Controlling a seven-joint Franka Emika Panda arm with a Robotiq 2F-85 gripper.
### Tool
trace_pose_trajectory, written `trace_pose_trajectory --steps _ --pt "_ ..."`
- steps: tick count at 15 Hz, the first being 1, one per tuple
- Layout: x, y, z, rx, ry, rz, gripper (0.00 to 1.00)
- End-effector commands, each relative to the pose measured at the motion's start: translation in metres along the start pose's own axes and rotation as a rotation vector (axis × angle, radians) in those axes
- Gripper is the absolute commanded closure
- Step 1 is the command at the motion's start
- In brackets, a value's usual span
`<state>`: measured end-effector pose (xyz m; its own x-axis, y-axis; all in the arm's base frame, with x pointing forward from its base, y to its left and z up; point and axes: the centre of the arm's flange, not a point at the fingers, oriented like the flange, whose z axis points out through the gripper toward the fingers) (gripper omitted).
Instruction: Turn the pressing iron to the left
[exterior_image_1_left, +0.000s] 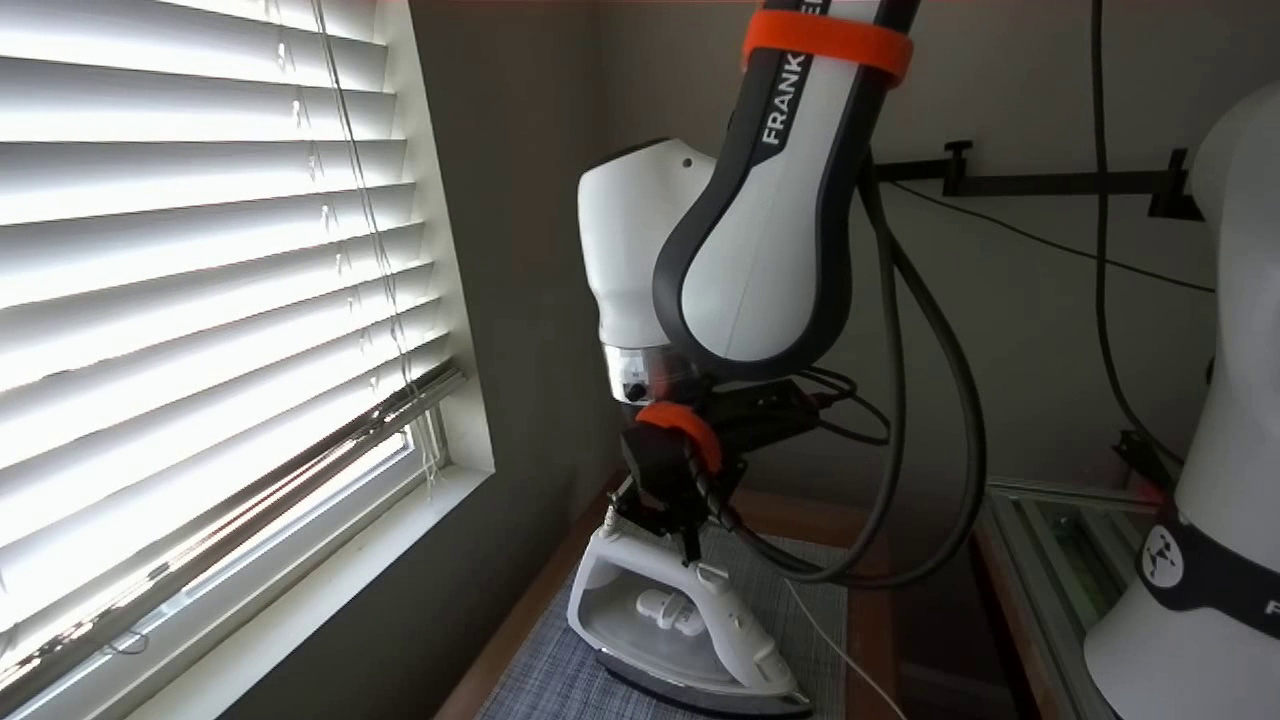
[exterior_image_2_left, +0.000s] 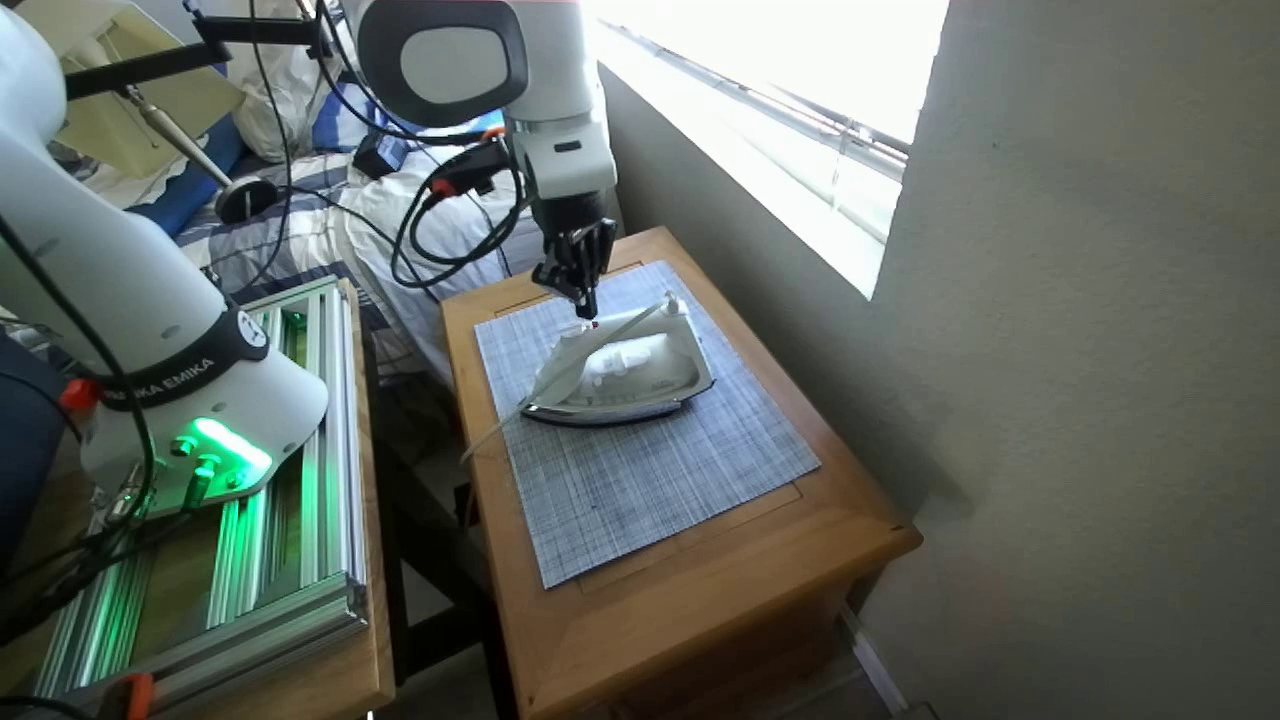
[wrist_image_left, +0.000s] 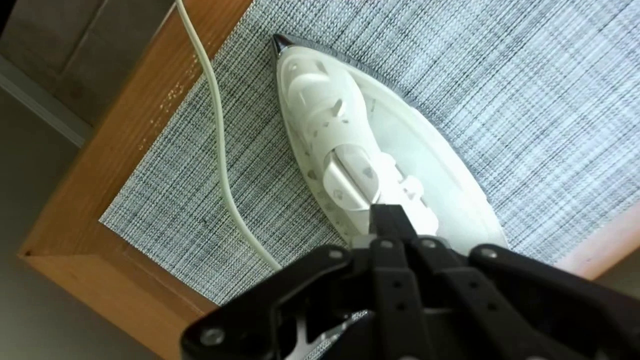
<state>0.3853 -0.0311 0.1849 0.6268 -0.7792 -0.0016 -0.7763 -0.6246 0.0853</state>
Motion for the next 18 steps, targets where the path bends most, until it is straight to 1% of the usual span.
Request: trace_pose_trajectory --steps 1,2,3,5,7,11,12,13,15,18 --pt "-0.038 0.042 -0.027 0.007 0.023 -0.004 0.73" --pt "-0.038 0.042 -0.031 0.008 0.019 -0.016 0.68" --pt "-0.039 0.042 -0.035 0.006 0.014 -0.032 0.61" --pt "-0.038 0.043 -0.045 -0.014 0.028 -0.11 0.47" --pt "-0.038 0.044 -0.056 -0.038 0.05 -0.21 0.34" --pt "-0.042 0.046 -0.079 -0.052 0.07 -0.421 0.06" --pt "-0.043 0.045 -0.086 -0.048 0.075 -0.473 0.02" --pt "-0.045 0.045 -0.093 -0.045 0.073 -0.527 0.0" --pt "-0.047 0.045 -0.106 -0.039 0.076 -0.616 0.0" --pt "-0.05 0.046 -0.122 -0.04 0.076 -0.708 0.0"
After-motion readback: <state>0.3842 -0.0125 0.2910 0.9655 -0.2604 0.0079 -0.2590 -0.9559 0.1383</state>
